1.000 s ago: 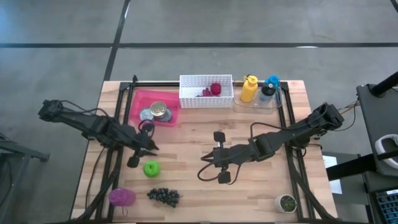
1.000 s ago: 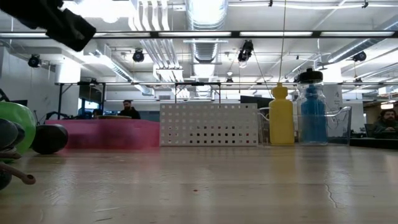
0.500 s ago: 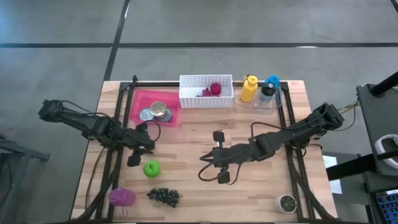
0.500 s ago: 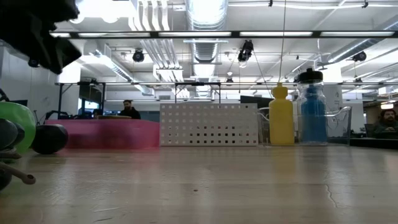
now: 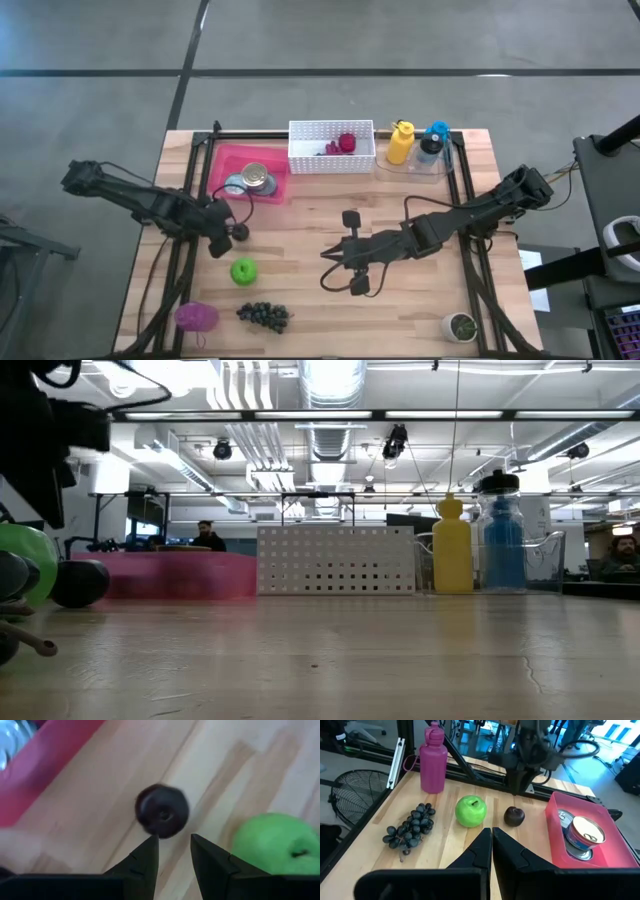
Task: Pick & Place Food Item
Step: Put the black plum into the white bin
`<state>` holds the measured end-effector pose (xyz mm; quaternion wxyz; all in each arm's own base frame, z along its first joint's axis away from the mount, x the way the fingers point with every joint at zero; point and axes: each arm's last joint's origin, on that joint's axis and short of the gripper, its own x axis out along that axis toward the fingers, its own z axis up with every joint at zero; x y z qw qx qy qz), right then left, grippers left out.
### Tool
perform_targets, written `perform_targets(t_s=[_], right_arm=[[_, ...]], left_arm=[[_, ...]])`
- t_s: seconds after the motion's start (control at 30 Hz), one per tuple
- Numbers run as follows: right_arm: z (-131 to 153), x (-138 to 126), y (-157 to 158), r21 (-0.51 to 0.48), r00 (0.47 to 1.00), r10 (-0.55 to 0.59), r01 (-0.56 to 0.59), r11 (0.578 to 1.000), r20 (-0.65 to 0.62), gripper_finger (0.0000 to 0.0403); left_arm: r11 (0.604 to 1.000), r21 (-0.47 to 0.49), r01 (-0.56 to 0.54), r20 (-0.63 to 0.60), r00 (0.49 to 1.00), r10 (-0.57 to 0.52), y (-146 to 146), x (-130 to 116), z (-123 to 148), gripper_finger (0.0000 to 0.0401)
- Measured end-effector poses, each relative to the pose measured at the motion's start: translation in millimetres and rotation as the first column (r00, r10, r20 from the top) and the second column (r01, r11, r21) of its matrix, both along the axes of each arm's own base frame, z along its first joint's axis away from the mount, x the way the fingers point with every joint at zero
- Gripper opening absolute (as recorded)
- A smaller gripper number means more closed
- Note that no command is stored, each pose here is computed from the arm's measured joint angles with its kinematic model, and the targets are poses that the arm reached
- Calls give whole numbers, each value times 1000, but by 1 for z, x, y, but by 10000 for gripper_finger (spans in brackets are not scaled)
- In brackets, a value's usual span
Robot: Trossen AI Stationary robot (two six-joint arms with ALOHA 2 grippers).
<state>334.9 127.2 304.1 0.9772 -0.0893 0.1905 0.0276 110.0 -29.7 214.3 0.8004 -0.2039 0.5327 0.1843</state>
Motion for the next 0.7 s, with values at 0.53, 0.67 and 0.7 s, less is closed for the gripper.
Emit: perform_targets(t_s=[0.53,0.67,0.7], right_arm=[[0,0,0,23,1000,-9,9,1000,0,8],[0,0,0,26,1000,-9,9,1000,-1,8],[-1,0,0,26,1000,-8,8,1000,-1,8]], left_arm=[[987,5,-164,-82,983,163,9,10,-34,118],[991,14,-133,-94,987,133,7,21,-39,118],[991,16,-133,-100,986,134,6,23,-39,118]])
